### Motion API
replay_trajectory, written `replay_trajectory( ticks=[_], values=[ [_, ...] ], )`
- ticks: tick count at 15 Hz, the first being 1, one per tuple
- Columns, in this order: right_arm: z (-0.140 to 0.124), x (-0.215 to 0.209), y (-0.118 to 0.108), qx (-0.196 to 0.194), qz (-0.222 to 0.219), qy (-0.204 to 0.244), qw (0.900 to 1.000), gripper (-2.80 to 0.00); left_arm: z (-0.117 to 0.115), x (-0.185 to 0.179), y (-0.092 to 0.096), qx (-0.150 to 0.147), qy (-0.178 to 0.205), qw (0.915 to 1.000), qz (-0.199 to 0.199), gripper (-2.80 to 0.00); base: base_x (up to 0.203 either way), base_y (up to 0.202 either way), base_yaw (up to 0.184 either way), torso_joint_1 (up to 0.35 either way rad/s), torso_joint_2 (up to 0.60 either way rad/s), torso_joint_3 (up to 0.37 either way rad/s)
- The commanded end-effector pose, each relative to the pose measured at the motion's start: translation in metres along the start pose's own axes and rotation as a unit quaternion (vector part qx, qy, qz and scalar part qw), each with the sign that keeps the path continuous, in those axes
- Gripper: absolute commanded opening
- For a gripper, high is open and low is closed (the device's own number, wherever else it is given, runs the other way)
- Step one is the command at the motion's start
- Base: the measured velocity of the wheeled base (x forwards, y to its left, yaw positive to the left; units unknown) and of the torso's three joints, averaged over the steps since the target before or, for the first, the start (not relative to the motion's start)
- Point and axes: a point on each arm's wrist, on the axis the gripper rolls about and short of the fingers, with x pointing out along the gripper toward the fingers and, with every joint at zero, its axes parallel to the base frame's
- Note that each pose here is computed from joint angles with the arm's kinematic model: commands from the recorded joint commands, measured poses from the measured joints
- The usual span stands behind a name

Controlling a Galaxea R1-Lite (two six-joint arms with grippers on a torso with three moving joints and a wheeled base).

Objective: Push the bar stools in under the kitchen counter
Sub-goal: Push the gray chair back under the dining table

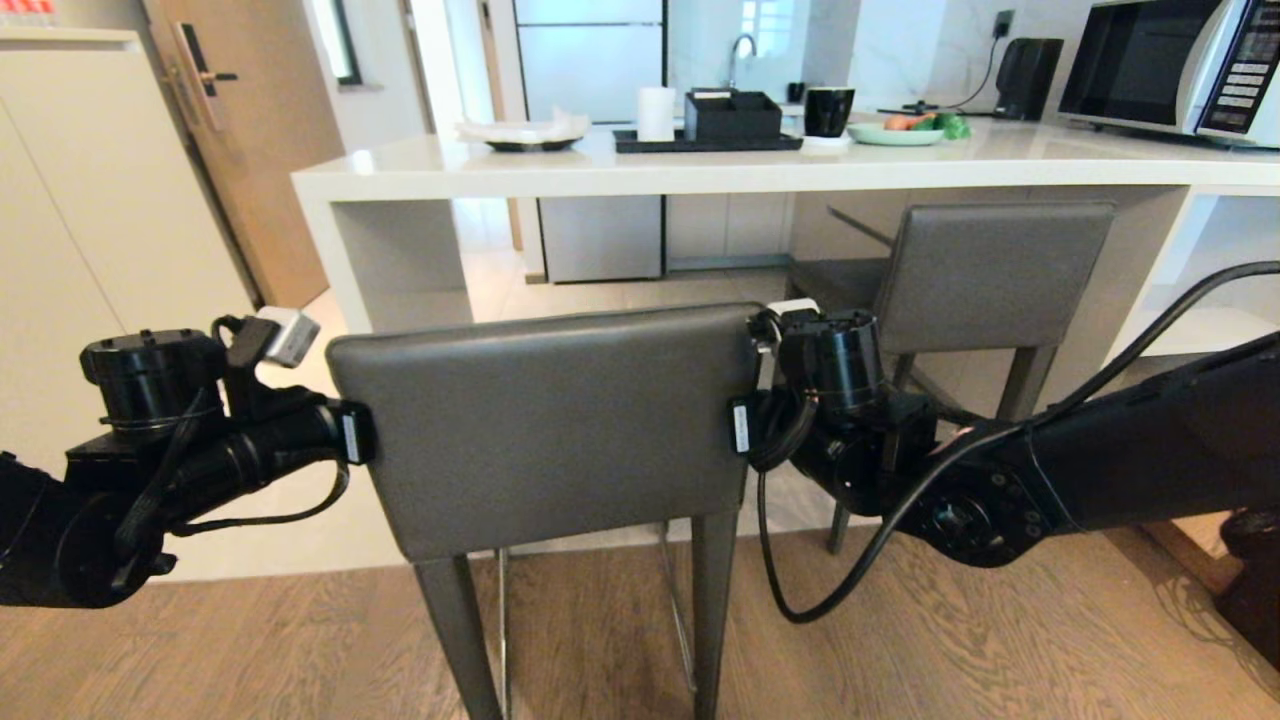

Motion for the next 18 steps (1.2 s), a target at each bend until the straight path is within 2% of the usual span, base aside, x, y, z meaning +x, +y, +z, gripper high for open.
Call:
replay_trajectory(
  ticks=[1, 5, 8, 10, 12, 15, 18],
  values=[
    [-0.004, -0.014, 0.005, -0.001, 0.016, -0.006, 1.000, -2.80, -0.002, 0.014, -0.006, 0.002, 0.000, 1.0000, -0.004, -2.80, 0.000, 0.000, 0.000, 0.000, 0.00, 0.000],
    [-0.010, -0.029, 0.006, -0.002, 0.027, -0.010, 1.000, -2.80, -0.004, 0.022, -0.015, 0.005, 0.004, 0.9999, -0.011, -2.80, 0.000, 0.000, 0.000, 0.000, 0.00, 0.000],
    [-0.014, -0.033, 0.004, 0.000, 0.027, -0.015, 1.000, -2.80, -0.003, 0.030, -0.012, 0.006, 0.001, 1.0000, -0.001, -2.80, 0.000, 0.000, 0.000, 0.000, 0.00, 0.000],
    [-0.006, -0.041, -0.001, 0.006, 0.027, -0.026, 0.999, -2.80, -0.004, 0.029, -0.007, 0.005, 0.002, 1.0000, 0.007, -2.80, 0.000, 0.000, 0.000, 0.000, 0.00, 0.000],
    [0.008, -0.053, -0.017, 0.018, 0.016, -0.046, 0.999, -2.80, -0.002, 0.023, -0.008, 0.004, -0.001, 1.0000, 0.009, -2.80, 0.000, 0.000, 0.000, 0.000, 0.00, 0.000],
    [0.017, -0.049, -0.059, 0.024, -0.034, -0.051, 0.998, -2.80, -0.002, 0.015, -0.008, -0.005, 0.001, 0.9999, 0.013, -2.80, 0.000, 0.000, 0.000, 0.000, 0.00, 0.000],
    [0.023, -0.039, -0.088, 0.005, -0.062, -0.055, 0.997, -2.80, -0.002, 0.012, -0.007, -0.007, 0.001, 0.9999, 0.014, -2.80, 0.000, 0.000, 0.000, 0.000, 0.00, 0.000]
  ],
)
